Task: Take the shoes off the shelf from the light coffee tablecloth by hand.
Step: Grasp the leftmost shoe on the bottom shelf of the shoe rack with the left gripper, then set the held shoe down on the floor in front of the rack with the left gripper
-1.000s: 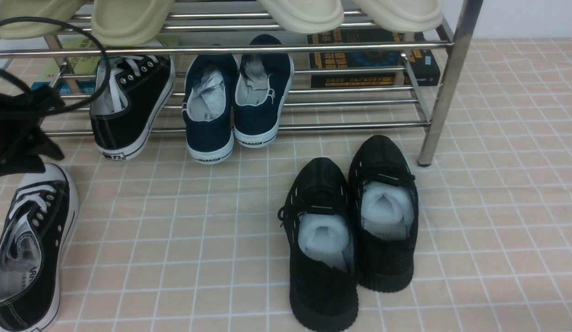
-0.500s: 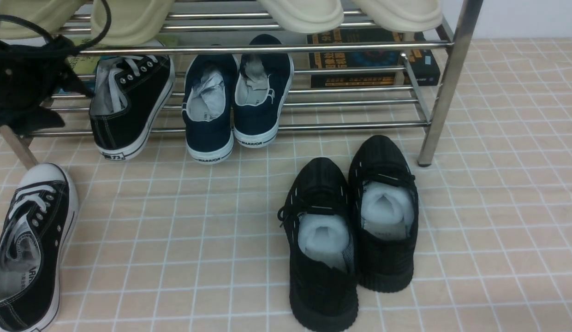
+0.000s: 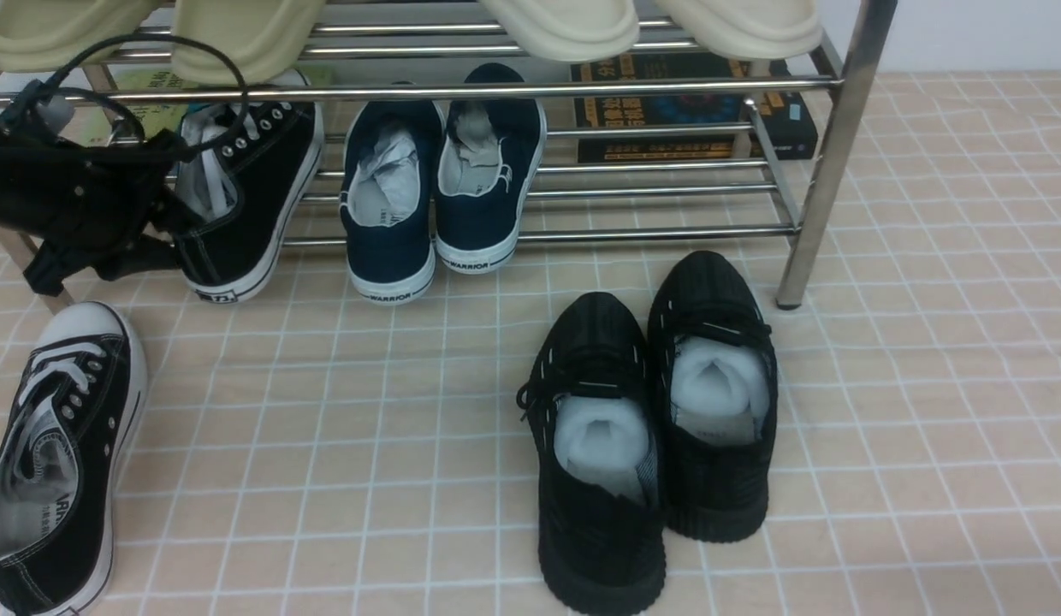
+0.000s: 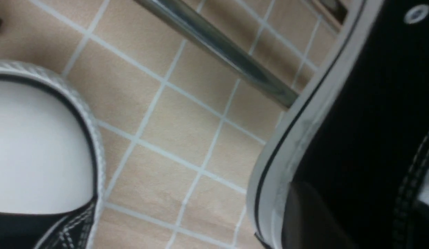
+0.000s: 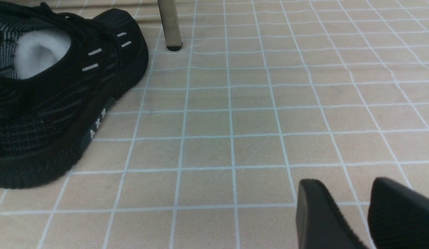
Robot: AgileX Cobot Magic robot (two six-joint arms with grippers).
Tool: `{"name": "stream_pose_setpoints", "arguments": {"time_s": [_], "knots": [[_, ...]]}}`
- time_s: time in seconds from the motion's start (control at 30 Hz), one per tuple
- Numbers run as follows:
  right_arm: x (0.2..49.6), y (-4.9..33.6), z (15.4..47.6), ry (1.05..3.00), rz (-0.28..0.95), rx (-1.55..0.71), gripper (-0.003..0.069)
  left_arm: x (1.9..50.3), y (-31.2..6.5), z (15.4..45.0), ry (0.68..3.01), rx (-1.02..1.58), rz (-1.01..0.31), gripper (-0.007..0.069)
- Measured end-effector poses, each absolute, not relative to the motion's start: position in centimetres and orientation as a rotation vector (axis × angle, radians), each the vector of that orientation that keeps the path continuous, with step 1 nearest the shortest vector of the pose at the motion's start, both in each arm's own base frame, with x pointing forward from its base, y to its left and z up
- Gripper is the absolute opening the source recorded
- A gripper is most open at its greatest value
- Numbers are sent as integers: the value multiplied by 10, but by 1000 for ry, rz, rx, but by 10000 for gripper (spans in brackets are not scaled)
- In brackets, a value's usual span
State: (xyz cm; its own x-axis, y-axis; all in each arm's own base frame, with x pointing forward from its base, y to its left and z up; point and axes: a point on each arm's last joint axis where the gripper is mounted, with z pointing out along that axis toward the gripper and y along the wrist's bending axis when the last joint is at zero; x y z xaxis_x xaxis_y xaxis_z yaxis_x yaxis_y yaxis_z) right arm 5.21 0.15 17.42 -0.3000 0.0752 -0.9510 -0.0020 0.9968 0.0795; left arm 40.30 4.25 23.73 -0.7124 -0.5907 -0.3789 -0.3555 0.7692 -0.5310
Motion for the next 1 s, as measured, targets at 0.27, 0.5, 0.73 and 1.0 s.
{"name": "stream_pose_setpoints", "arguments": {"time_s": [0.27, 0.5, 0.73, 1.0], "knots": [[52, 1, 174, 1874, 76, 53, 240, 386, 37, 258, 2484, -657, -596, 20], [52, 1, 174, 1874, 76, 53, 240, 344, 31, 303, 2591, -532, -518, 18], [52, 1, 174, 1874, 76, 53, 240, 301, 39, 323, 2775, -507, -248, 18], [52, 1, 174, 1874, 76, 53, 240, 259, 33, 301, 2844, -596, -239, 18]]}}
